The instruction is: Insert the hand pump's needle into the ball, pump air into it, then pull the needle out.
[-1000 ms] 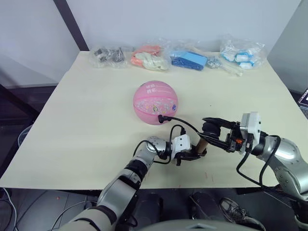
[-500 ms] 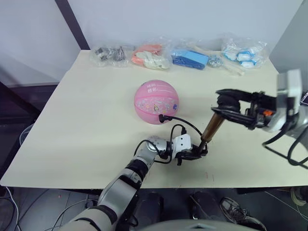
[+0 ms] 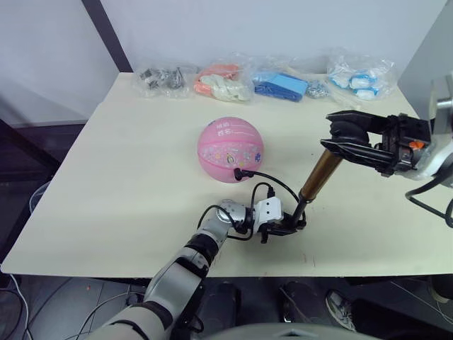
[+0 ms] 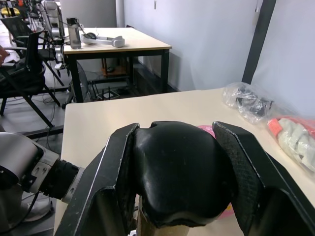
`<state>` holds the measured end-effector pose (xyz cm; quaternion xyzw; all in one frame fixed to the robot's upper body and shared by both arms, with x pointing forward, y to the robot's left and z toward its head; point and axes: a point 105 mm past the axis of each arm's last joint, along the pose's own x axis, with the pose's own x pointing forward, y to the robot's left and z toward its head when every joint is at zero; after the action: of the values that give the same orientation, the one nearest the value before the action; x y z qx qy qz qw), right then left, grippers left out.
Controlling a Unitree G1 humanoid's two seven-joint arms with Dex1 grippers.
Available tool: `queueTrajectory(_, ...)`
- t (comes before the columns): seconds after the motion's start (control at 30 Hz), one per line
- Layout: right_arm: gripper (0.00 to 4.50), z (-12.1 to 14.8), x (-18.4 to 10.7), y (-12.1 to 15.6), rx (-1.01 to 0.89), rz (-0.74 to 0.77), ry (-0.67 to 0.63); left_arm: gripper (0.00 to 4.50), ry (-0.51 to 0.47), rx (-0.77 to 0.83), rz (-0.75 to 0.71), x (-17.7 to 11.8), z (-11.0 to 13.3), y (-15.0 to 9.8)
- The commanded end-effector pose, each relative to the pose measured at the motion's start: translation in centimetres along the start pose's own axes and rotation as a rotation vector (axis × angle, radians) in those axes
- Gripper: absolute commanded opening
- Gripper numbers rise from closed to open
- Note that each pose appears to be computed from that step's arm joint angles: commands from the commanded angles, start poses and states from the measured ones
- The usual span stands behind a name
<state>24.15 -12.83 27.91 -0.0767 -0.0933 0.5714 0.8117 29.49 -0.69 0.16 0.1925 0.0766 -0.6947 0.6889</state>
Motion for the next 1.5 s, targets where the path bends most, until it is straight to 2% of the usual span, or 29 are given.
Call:
queueTrajectory(0.03, 1.93, -1.1, 0.0, 0.8, -0.030, 0.004, 0.016, 1.11, 0.133, -0.104, -0.029, -0.7, -3.9, -1.7)
queueTrajectory(0.33, 1.93, -8.1, 0.5, 2.3, 0.041, 0.002, 0.102, 1.11, 0.134, -0.104, -0.026, -0.8, -4.0, -1.7)
queueTrajectory(0.5, 1.93, -10.1, 0.6, 2.6, 0.070, 0.001, 0.120, 1.11, 0.136, -0.105, -0.024, -1.0, -4.0, -1.6)
queueTrajectory(0.63, 1.93, -12.9, 1.2, 3.8, 0.136, 0.021, 0.152, 1.11, 0.134, -0.105, -0.023, -1.0, -4.0, -1.7)
queueTrajectory(0.87, 1.93, -15.0, 1.1, 4.0, 0.167, -0.013, 0.169, 1.11, 0.131, -0.105, -0.020, -0.9, -3.9, -1.7)
queueTrajectory(1.07, 1.93, -15.3, 1.2, 3.8, 0.163, -0.026, 0.167, 1.11, 0.132, -0.109, -0.020, -1.0, -4.0, -1.7)
queueTrajectory(1.17, 1.93, -14.6, 1.3, 3.7, 0.155, -0.025, 0.145, 1.11, 0.131, -0.108, -0.019, -0.9, -4.0, -1.7)
queueTrajectory(1.27, 1.93, -13.1, 1.4, 3.3, 0.124, -0.022, 0.120, 1.11, 0.131, -0.109, -0.019, -0.9, -4.0, -1.7)
queueTrajectory(1.5, 1.93, -7.6, 1.3, 1.8, 0.030, -0.026, 0.025, 1.11, 0.132, -0.111, -0.024, -0.9, -4.1, -1.8)
